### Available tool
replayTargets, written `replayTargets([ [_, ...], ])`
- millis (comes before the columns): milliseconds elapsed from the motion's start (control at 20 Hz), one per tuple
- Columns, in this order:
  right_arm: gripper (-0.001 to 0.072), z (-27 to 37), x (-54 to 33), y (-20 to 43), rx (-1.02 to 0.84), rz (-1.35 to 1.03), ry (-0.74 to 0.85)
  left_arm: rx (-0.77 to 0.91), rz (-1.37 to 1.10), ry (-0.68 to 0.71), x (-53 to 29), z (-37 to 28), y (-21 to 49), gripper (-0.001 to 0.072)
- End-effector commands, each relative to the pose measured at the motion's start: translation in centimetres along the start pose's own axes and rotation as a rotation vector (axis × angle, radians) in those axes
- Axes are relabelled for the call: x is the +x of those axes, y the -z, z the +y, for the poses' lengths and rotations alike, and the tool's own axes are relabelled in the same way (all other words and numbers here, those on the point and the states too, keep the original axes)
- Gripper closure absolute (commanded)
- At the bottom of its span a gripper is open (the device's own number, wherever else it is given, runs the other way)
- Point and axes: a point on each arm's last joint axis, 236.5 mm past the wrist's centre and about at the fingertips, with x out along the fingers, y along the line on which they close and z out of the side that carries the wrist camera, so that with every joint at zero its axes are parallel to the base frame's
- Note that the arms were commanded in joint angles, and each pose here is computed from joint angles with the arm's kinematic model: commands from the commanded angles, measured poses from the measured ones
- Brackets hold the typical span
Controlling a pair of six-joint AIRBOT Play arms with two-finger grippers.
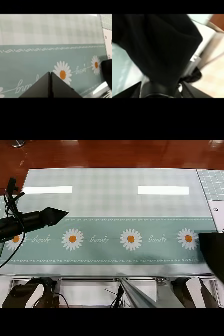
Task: Fold the shirts.
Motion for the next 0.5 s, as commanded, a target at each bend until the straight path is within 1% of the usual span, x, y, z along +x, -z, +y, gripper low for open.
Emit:
replayTargets([
  [0, 0.0113, -3.4, 1.5, 1.9, 0.092, 0.017, 0.139, 0.062, -0.014, -0.008, 0.1, 0.2, -0.4, 0.068],
  [100, 0.0111, -2.9, 1.6, 1.3, 0.074, -0.004, 0.118, 0.048, -0.023, -0.023, 0.6, 1.1, -0.9, 0.0681],
  [150, 0.0113, -1.4, 1.6, 0.6, 0.036, -0.033, 0.055, 0.032, -0.024, -0.034, 1.1, 1.7, -1.2, 0.0681],
  [200, 0.0151, 0.9, 1.2, -0.6, -0.038, -0.085, -0.03, 0.019, -0.016, -0.039, 1.5, 2.1, -1.5, 0.0681],
  [250, 0.0303, 3.8, 0.4, -2.0, -0.097, -0.156, -0.132, 0.012, -0.006, -0.04, 1.9, 2.3, -2.1, 0.0681],
  [300, 0.0516, 7.6, -1.3, -3.7, -0.183, -0.252, -0.267, 0.005, 0.003, -0.021, 2.1, 1.8, -2.9, 0.0681],
  [350, 0.0685, 12.0, -3.7, -4.5, -0.3, -0.352, -0.414, 0.003, 0.023, 0.014, 2.3, 0.7, -3.7, 0.0681],
  [450, 0.0689, 21.0, -9.7, -4.1, -0.448, -0.52, -0.741, 0.045, 0.023, 0.09, 2.0, -2.3, -6.5, 0.0682],
])
